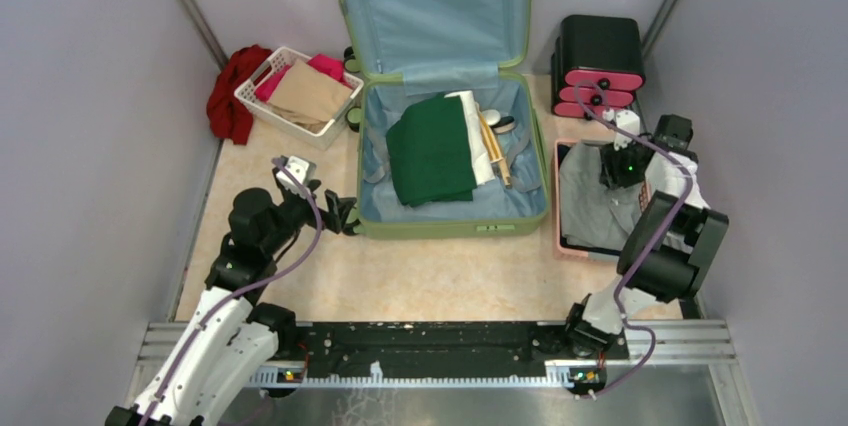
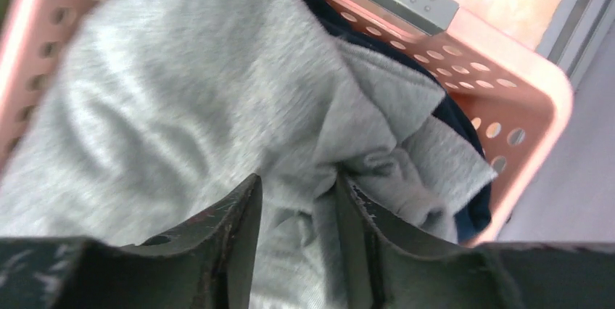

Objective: Open, take out, and arrange the luggage

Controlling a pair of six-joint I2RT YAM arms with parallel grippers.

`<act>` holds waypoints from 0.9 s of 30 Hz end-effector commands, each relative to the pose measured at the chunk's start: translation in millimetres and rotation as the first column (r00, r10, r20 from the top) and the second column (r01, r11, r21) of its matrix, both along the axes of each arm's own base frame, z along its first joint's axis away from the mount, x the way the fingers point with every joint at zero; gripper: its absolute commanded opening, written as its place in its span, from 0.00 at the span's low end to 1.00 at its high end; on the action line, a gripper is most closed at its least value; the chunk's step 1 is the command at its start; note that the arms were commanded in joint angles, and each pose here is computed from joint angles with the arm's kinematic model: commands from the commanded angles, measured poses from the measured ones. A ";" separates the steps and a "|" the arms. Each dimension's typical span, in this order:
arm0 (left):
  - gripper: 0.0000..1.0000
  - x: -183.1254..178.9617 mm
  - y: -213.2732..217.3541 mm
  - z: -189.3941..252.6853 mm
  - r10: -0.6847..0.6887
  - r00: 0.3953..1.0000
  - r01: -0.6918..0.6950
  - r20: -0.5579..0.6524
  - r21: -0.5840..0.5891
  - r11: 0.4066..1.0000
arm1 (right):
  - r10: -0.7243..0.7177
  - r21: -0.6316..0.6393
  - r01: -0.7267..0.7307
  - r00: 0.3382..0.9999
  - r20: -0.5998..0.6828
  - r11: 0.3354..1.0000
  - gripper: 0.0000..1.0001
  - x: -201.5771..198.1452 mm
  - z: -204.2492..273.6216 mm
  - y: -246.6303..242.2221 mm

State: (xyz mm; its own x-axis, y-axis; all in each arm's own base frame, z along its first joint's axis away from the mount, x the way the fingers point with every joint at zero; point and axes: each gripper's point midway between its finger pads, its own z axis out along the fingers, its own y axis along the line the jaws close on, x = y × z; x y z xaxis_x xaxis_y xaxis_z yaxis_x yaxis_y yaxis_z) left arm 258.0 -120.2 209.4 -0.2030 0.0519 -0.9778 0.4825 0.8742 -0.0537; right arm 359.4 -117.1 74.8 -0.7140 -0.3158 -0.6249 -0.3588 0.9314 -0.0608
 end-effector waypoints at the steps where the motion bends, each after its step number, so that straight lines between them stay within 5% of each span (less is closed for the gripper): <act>1: 0.99 -1.9 -15.2 29.1 -0.055 0.997 0.060 0.047 -0.108 0.992 | 0.077 0.026 -0.083 0.981 0.181 0.996 0.45 2.7 93.6 22.5; 6: 0.99 -3.9 -46.3 48.6 -0.153 0.988 0.138 -0.014 -0.357 0.924 | 0.163 0.222 -0.247 0.927 0.337 0.943 0.60 -8.7 158.6 86.0; 13: 0.97 13.4 -81.9 69.5 -0.278 0.953 0.158 -0.119 -0.589 0.792 | 0.278 0.448 -0.538 0.805 0.525 0.714 0.77 -33.2 207.4 187.3; 19: 0.94 51.7 -79.9 44.8 -0.152 0.954 0.016 -0.260 -0.459 0.888 | 0.434 0.463 -0.650 0.754 0.494 0.603 0.80 -12.9 208.1 274.6; 27: 0.94 35.6 -78.3 43.0 -0.203 0.966 0.123 -0.161 -0.405 0.906 | 0.362 0.556 -0.524 0.850 0.382 0.645 0.79 82.3 184.4 327.7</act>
State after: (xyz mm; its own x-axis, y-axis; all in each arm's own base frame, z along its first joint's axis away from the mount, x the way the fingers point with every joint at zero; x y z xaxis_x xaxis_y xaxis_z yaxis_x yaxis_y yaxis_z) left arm 303.9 -200.4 246.3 -0.4653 -0.2955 -0.8344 0.5125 0.6786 -0.5262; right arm 390.7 198.0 250.0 -0.4137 -0.0890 -0.9060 -0.8336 0.4370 0.3377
